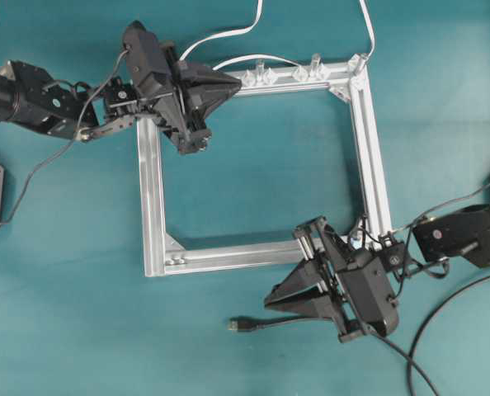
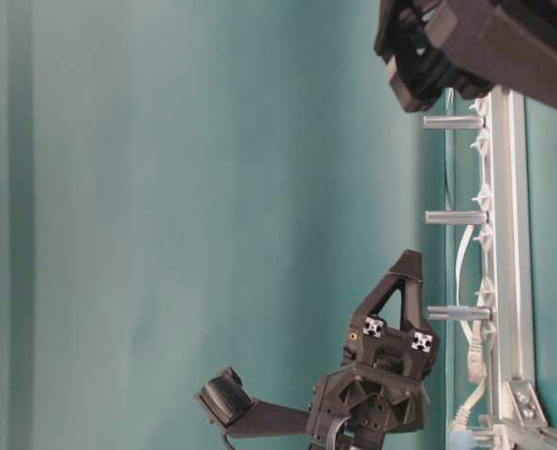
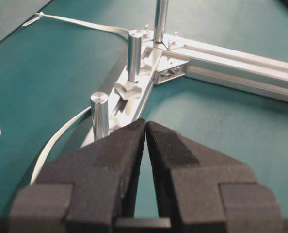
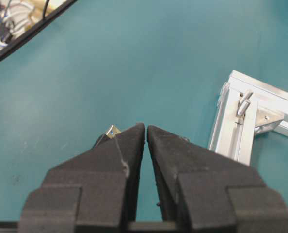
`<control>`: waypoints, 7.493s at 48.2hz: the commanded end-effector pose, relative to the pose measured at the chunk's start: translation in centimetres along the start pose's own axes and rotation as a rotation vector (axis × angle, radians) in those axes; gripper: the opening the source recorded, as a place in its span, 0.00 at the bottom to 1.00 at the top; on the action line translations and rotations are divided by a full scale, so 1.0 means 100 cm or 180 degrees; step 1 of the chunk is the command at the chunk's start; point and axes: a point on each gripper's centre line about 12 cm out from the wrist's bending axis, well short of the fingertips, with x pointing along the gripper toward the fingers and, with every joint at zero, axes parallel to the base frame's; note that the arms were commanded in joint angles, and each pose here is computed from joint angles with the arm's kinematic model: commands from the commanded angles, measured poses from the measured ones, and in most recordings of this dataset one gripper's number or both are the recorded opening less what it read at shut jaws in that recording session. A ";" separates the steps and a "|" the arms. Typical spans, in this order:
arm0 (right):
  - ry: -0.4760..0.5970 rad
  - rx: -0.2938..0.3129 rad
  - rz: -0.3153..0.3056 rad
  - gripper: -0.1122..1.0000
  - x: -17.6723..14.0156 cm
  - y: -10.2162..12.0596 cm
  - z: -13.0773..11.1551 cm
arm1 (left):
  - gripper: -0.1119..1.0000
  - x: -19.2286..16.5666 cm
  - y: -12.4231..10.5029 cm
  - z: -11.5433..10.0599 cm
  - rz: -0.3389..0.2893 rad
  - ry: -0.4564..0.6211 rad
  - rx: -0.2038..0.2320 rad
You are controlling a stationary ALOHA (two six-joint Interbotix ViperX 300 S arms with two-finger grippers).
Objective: Insert the wire through the string loop located on the right side.
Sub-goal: 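Lower the right gripper onto the black USB cable near its plug, then close the right gripper on the cable just behind the plug, then lift the plug with the right gripper and carry it rightward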
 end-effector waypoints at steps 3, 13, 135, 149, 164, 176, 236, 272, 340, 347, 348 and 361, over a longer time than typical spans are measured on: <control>-0.0097 0.0022 -0.0002 0.30 0.002 0.000 0.010 | 0.21 0.001 -0.006 0.022 -0.0108 -0.0052 0.0069; -0.0094 0.0269 0.0046 0.12 0.003 0.005 0.011 | 0.10 -0.009 -0.009 0.036 -0.0134 0.0023 0.0091; 0.0515 0.0866 -0.0859 0.67 0.048 0.049 -0.050 | 0.71 -0.058 -0.021 0.029 -0.0285 0.0548 0.0160; 0.0543 0.0868 -0.0858 0.67 0.046 0.049 -0.052 | 0.71 -0.059 -0.024 0.030 -0.0303 0.0540 0.0156; 0.0595 0.0868 -0.0844 0.34 0.046 0.050 -0.054 | 0.71 -0.059 -0.024 0.030 -0.0308 0.0540 0.0157; 0.0669 0.0881 -0.0812 0.21 0.047 0.051 -0.056 | 0.71 -0.059 -0.024 0.031 -0.0309 0.0535 0.0161; 0.0592 0.0827 -0.0705 0.21 0.037 0.030 0.005 | 0.71 -0.062 -0.024 0.035 -0.0314 0.0534 0.0179; 0.0749 0.0846 -0.0612 0.21 -0.003 0.030 0.007 | 0.71 -0.064 -0.024 0.033 -0.0316 0.0603 0.0169; 0.0918 0.0692 -0.0270 0.21 -0.172 0.032 -0.031 | 0.70 -0.060 -0.025 0.037 -0.0313 0.0741 0.0157; 0.0922 0.0682 -0.0267 0.21 -0.174 0.032 -0.033 | 0.70 -0.060 -0.026 0.038 -0.0313 0.0731 0.0157; 0.0918 0.0687 -0.0269 0.21 -0.174 0.032 -0.033 | 0.70 -0.060 -0.026 0.038 -0.0313 0.0731 0.0157; 0.0936 0.0707 -0.0352 0.21 -0.176 0.026 -0.036 | 0.70 -0.059 -0.026 0.040 -0.0314 0.0712 0.0150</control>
